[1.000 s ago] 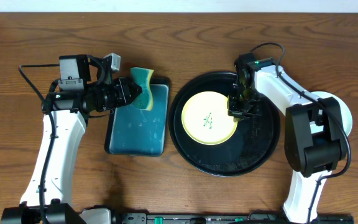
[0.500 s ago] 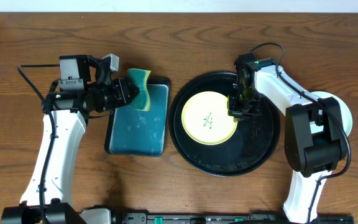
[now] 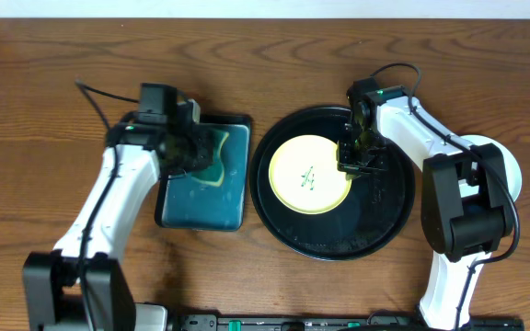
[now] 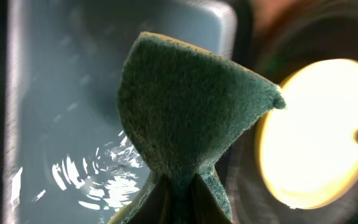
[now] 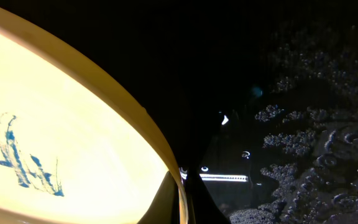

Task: Clean dirty plates on tray and stack at the side
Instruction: 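Dip the sponge back into the water tray with the left gripper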

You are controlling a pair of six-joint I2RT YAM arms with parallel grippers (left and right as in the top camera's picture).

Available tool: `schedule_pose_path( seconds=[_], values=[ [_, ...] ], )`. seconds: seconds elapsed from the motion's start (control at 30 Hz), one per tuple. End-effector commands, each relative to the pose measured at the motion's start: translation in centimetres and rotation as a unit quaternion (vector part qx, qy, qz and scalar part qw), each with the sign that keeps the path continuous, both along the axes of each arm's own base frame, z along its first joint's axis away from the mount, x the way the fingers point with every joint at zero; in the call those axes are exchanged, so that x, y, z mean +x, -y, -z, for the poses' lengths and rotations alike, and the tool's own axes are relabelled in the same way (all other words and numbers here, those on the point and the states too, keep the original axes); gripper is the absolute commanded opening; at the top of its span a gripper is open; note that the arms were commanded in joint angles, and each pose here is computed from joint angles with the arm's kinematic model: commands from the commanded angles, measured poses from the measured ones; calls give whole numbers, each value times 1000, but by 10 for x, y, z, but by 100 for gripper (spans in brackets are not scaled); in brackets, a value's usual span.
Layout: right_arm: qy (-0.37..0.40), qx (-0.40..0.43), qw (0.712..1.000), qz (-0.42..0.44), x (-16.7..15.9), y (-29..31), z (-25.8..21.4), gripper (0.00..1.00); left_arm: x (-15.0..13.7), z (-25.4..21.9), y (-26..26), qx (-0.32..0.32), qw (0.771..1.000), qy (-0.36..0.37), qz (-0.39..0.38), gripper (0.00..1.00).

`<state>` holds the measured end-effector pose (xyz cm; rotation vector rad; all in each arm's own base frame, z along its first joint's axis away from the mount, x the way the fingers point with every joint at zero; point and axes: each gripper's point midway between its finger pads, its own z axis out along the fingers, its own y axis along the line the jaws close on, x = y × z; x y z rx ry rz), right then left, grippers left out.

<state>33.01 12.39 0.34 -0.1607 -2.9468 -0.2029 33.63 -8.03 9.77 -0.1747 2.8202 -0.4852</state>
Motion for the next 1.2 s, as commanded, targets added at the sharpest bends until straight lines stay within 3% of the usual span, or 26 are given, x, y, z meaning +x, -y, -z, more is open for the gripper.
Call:
schedule_pose_path(
  seconds=[0.0, 0.83, 1.0, 1.17],
  values=[
    [4, -55, 998, 9, 2, 19, 8, 1, -4, 23, -32, 113, 991, -32, -62, 7],
    [5, -55, 998, 9, 2, 19, 8, 1, -5, 26, -24, 128, 990, -31, -53, 7],
    [6, -54, 998, 8, 3, 17, 8, 1, -2, 17, 2, 134, 990, -5, 31, 7],
    [6, -54, 998, 4, 2, 15, 8, 1, 10, -10, 32, 140, 987, 36, 66, 8]
  ],
)
